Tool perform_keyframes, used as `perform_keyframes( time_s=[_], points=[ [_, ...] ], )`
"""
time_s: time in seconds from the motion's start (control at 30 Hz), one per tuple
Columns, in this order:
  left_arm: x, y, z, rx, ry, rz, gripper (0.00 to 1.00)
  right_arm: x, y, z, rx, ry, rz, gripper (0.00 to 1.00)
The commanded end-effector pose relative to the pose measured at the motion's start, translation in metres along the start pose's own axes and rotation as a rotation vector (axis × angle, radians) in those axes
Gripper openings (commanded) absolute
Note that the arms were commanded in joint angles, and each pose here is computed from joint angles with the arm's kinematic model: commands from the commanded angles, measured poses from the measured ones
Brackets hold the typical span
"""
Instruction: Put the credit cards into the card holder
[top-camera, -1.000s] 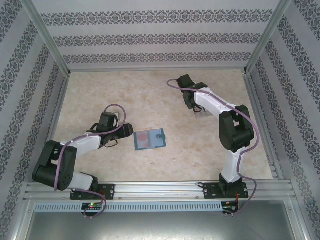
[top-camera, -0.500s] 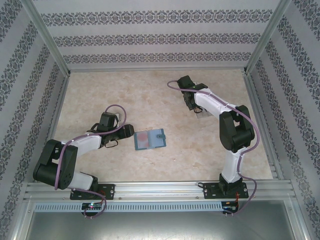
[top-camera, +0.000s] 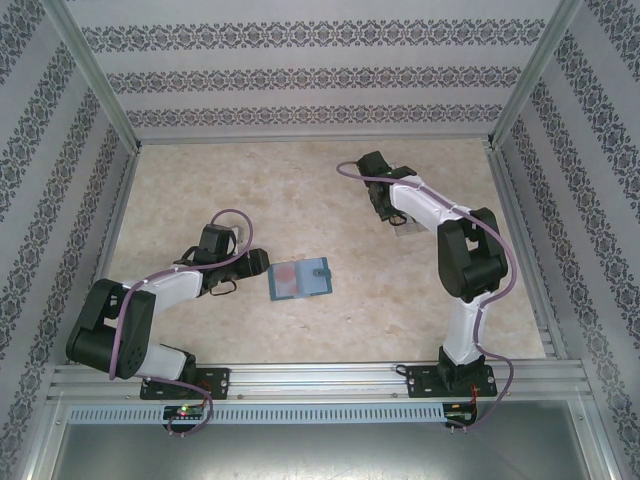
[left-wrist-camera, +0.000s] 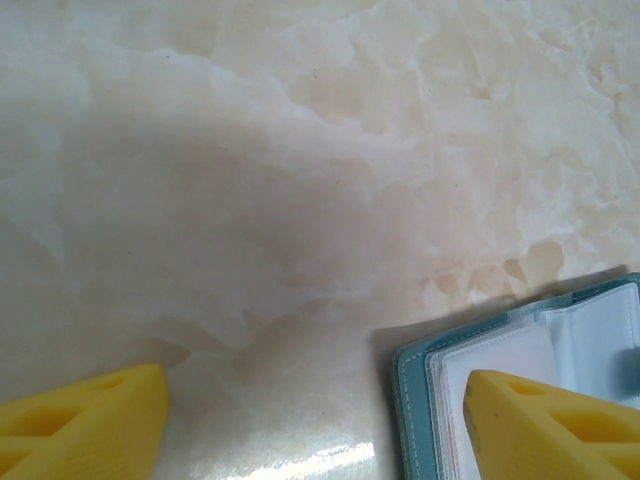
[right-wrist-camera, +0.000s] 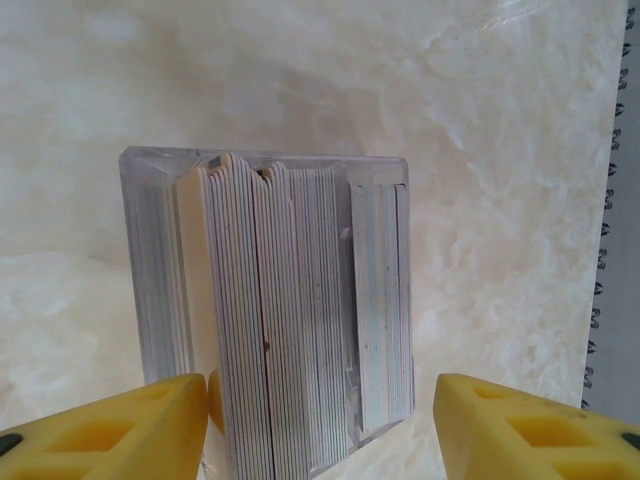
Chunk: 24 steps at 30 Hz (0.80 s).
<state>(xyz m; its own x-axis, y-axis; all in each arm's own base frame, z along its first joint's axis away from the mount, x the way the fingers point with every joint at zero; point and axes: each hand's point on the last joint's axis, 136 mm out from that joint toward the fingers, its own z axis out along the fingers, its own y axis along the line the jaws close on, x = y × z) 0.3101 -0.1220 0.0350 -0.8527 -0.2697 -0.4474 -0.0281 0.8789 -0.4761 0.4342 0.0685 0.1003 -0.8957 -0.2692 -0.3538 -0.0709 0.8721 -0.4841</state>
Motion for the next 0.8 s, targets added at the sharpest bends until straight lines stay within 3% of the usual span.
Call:
perform_keyframes(
  time_s=[0.0,0.23,0.47,0.77],
  points=[
    [0.0,0.0,-0.003,0.003,-0.015,0.03,0.78,-0.01,-0.025,-0.027,0.058,-0.082,0.04,0.6],
    [-0.001,-0.001,-0.003,0.001,-0.016,0.026,0.78,-0.006,-0.017,-0.019,0.053,-0.069,0.021,0.58],
    [-0.001,-0.001,-0.006,0.002,-0.019,0.031,0.79,0.002,0.007,-0.004,-0.023,-0.015,-0.016,0.5],
    [-0.002,-0.003,-0.005,0.011,-0.017,0.027,0.79,-0.005,0.01,-0.019,-0.063,-0.05,0.006,0.57]
  ],
)
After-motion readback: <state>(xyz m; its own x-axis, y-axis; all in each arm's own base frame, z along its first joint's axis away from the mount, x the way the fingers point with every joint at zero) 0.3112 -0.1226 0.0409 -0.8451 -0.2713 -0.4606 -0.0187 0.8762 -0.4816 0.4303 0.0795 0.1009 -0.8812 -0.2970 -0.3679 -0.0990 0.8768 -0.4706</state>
